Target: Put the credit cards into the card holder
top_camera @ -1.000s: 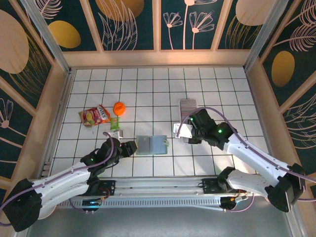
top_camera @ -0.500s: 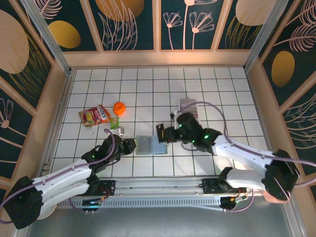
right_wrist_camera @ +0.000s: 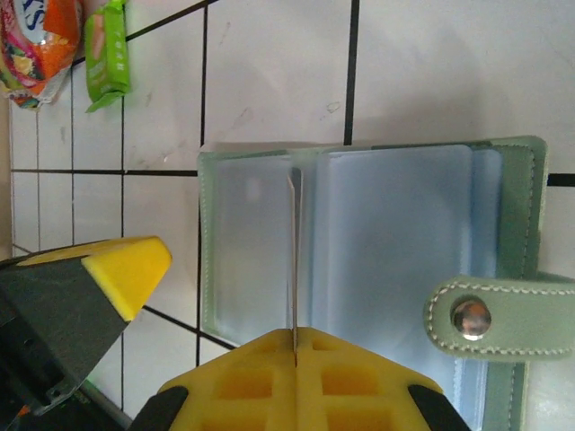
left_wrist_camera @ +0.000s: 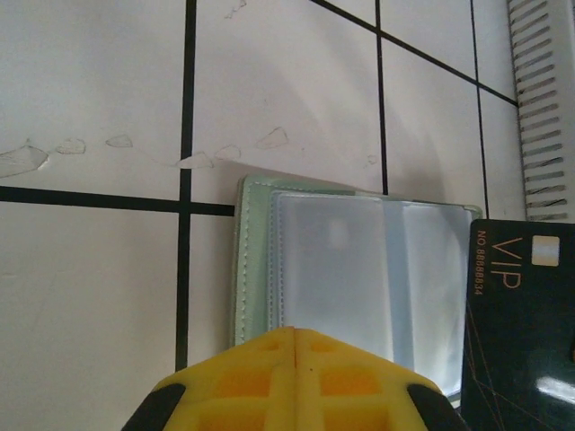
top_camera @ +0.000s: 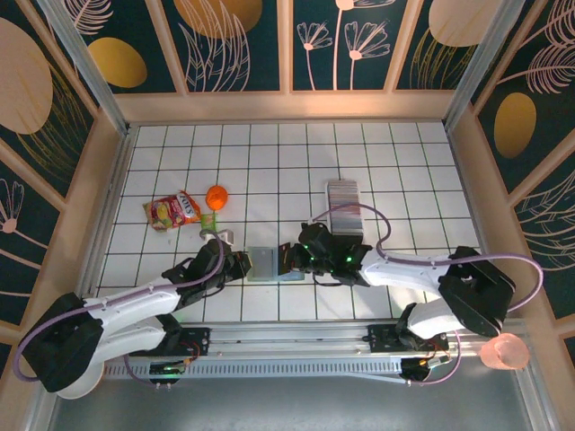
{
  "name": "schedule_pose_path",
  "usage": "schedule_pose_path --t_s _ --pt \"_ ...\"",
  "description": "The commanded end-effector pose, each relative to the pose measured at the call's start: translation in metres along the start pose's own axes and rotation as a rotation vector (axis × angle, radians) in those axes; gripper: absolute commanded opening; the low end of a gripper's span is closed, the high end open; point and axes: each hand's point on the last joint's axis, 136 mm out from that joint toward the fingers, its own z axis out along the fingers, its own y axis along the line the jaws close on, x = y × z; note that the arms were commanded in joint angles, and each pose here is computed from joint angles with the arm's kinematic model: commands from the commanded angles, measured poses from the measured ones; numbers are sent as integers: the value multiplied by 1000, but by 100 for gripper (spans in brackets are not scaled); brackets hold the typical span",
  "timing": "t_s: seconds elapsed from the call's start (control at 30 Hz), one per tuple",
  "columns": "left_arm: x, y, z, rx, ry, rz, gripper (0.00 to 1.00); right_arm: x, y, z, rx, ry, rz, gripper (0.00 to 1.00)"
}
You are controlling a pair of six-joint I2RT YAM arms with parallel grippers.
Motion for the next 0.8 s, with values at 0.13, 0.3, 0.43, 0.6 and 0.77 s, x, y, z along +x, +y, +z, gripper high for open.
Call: schedule_pose_path --t_s 0.13,0.3,0.43,0.6,0.77 --pt "2 2 4 9 5 -2 5 -9 4 14 -12 -44 27 0" --pt "6 13 6 -34 15 -3 5 -7 5 22 -16 -20 28 0" --pt "8 20 7 -57 18 4 5 -8 8 24 -28 -20 37 0" --pt "11 26 9 -79 23 9 3 -6 6 25 -27 -11 50 0" --pt "11 30 11 -102 26 20 2 -7 12 21 -58 -16 74 0"
